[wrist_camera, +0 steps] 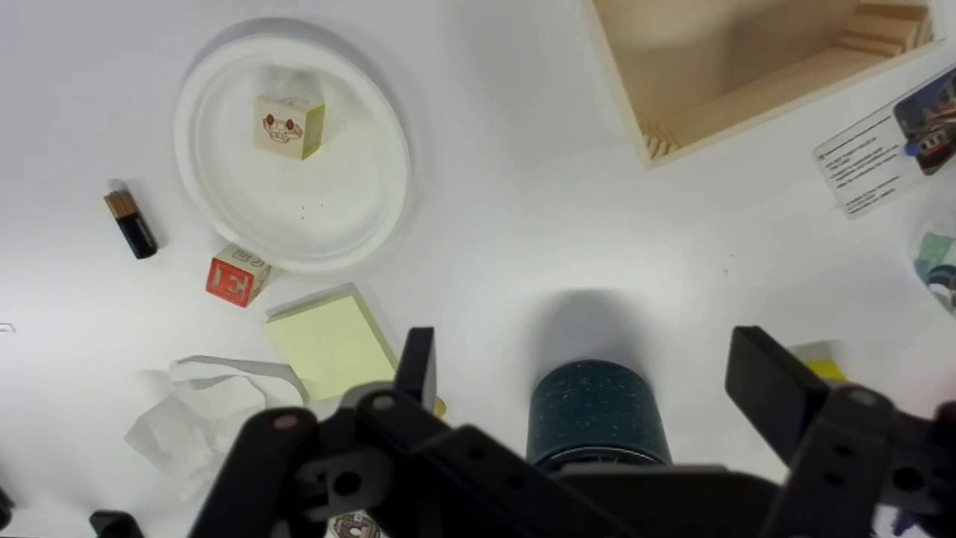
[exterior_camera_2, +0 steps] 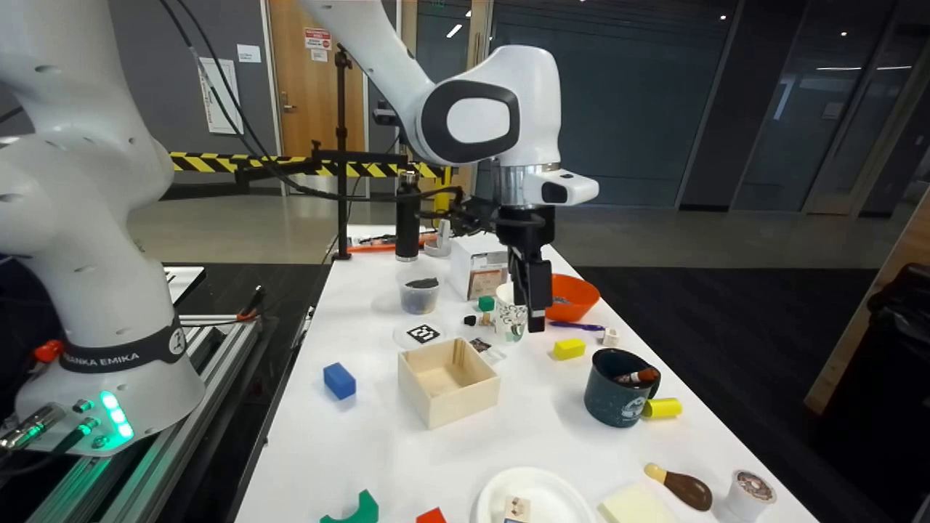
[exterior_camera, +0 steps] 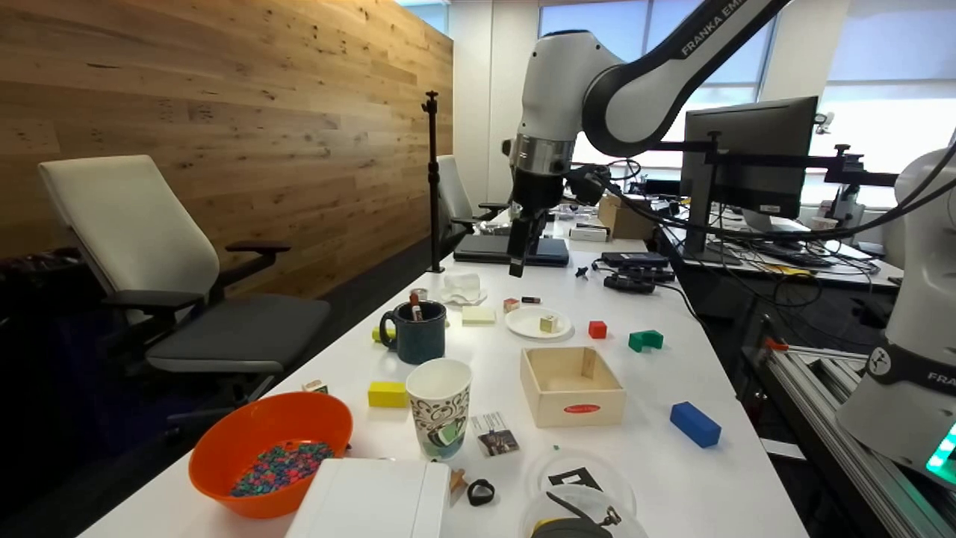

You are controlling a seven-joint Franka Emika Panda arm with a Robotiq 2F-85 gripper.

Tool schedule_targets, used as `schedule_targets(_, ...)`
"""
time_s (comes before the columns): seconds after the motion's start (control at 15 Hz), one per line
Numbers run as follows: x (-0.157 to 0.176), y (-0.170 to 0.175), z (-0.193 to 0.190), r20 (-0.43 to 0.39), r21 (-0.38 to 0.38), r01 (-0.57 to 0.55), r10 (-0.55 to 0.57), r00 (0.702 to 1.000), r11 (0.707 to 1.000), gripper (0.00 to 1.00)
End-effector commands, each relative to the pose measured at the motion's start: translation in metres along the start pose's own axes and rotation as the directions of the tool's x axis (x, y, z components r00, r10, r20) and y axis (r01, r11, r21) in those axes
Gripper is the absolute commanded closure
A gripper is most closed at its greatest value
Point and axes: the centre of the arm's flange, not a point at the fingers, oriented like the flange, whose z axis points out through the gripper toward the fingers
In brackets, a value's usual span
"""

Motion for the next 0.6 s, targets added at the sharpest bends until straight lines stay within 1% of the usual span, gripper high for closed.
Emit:
schedule_targets(0.0,-0.023,0.037,-0.011,-0.039,0.13,0.104,-0.1,0.994,0.986,0.0)
schedule_targets(0.13,-0.029,0.046,-0.011,-0.044,0.174,0.142,-0.136,0.99,0.974,0.0)
schedule_targets(0.2,-0.03,0.051,-0.011,-0.036,0.181,0.13,-0.125,0.991,0.975,0.0)
schedule_targets(0.27,-0.028,0.06,-0.01,-0.032,0.212,0.108,-0.104,0.994,0.971,0.0)
schedule_targets(0.33,-0.018,0.033,-0.002,-0.03,0.158,0.109,-0.105,0.994,0.982,0.0)
schedule_targets(0.4,-0.018,0.04,-0.002,-0.032,0.162,0.109,-0.105,0.994,0.981,0.0)
schedule_targets(0.53,-0.019,0.04,0.001,-0.028,0.161,0.108,-0.105,0.994,0.981,0.0)
